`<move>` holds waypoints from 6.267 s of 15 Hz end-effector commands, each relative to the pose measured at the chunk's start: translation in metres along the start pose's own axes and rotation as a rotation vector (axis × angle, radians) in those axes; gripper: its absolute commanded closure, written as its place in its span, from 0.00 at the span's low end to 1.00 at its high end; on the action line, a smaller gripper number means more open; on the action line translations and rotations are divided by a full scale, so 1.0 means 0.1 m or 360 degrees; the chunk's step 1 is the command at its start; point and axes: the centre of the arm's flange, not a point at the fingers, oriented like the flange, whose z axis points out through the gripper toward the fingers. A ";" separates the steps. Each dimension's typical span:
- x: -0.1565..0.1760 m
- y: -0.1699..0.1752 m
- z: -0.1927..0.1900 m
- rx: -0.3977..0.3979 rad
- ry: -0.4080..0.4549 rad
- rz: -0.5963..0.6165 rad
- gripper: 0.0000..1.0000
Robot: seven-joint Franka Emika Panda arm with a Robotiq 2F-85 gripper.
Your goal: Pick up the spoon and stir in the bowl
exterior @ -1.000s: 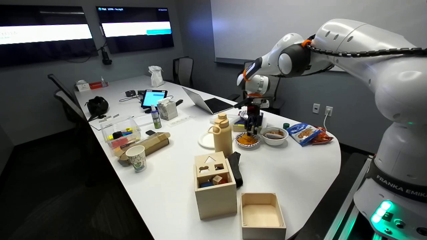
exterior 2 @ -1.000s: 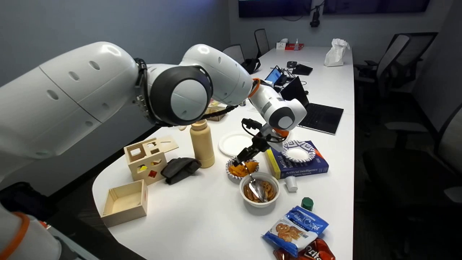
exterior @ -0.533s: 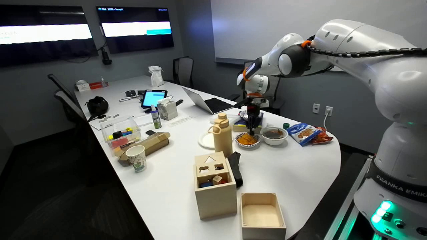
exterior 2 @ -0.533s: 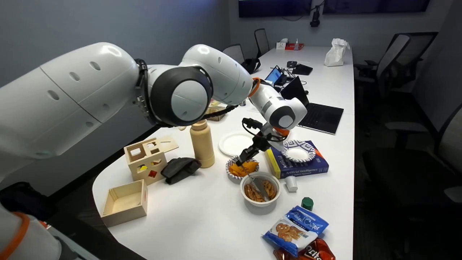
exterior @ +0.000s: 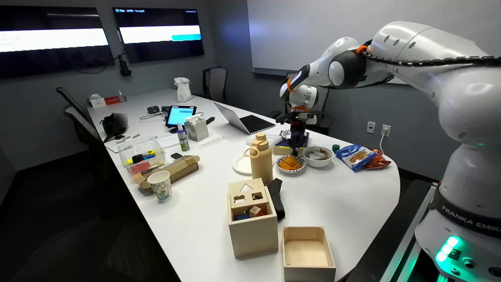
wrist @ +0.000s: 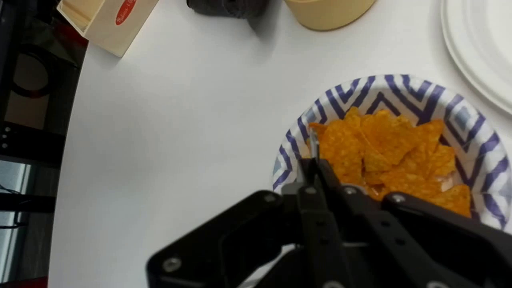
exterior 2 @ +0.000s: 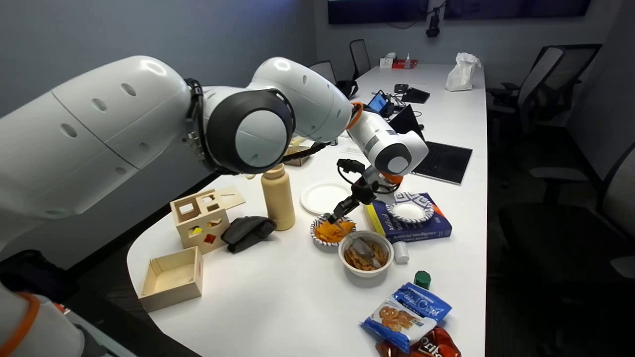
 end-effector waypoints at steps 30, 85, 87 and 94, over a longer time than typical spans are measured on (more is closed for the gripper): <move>0.84 0.84 -0.56 0.0362 -0.0949 -0.0565 0.99; 0.69 0.59 -0.38 0.0222 -0.0843 -0.0409 0.99; 0.69 0.59 -0.34 0.0180 -0.0884 -0.0440 0.99; 0.65 0.73 -0.28 -0.0084 -0.0939 -0.0370 0.99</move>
